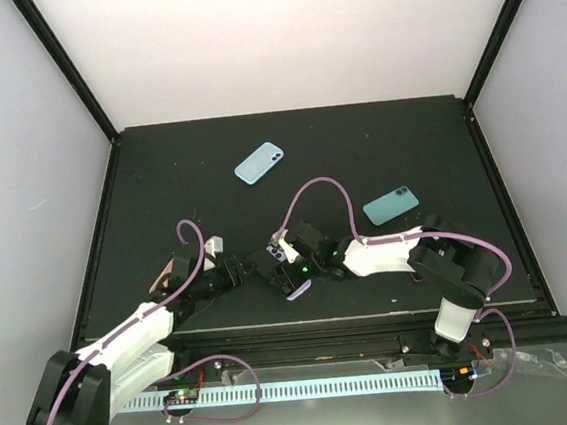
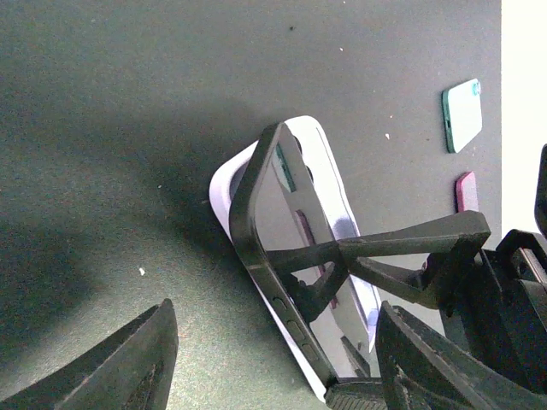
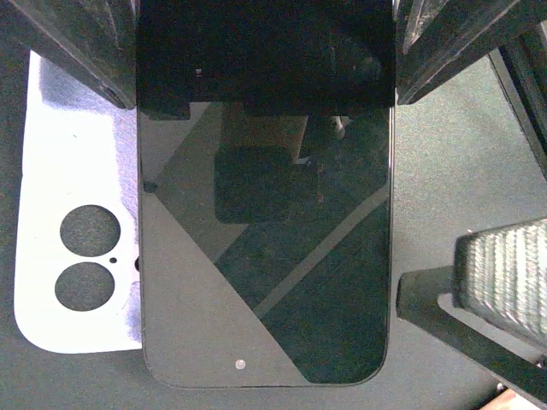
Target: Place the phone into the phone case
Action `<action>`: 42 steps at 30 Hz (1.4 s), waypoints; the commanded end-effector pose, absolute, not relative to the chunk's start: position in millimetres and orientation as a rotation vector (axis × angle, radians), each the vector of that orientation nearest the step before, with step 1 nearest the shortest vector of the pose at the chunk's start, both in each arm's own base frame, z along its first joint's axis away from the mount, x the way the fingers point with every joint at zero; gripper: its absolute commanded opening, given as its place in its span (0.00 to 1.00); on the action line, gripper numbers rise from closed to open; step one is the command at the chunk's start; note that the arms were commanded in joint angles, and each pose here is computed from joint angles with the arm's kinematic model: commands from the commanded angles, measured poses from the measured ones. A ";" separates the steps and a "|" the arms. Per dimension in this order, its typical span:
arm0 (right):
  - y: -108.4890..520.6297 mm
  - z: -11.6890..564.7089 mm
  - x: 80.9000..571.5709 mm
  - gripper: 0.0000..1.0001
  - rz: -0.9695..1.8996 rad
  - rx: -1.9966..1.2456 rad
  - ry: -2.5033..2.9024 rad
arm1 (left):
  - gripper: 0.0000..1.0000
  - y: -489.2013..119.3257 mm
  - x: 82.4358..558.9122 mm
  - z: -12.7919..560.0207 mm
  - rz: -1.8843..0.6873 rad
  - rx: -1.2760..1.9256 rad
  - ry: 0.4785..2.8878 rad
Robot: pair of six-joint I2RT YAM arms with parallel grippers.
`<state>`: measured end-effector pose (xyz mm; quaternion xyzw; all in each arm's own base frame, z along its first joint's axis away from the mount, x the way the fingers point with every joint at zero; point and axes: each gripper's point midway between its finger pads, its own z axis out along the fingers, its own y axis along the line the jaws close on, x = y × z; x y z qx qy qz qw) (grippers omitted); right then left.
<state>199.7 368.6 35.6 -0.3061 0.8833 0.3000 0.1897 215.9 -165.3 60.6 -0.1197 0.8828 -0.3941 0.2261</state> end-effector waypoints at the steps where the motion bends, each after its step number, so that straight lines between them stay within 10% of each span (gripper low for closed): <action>1: 367.4 38.2 202.1 0.62 0.849 -0.823 2.450 | 0.63 -175.0 222.0 70.3 -1.174 -0.286 2.377; 28: 367.5 52.1 199.4 0.74 0.914 -0.756 2.447 | 0.15 -185.5 232.9 45.1 -1.214 -0.344 2.436; 42: 342.6 66.6 214.0 0.86 0.809 -0.654 2.467 | 0.14 -185.2 234.6 26.8 -1.154 -0.373 2.527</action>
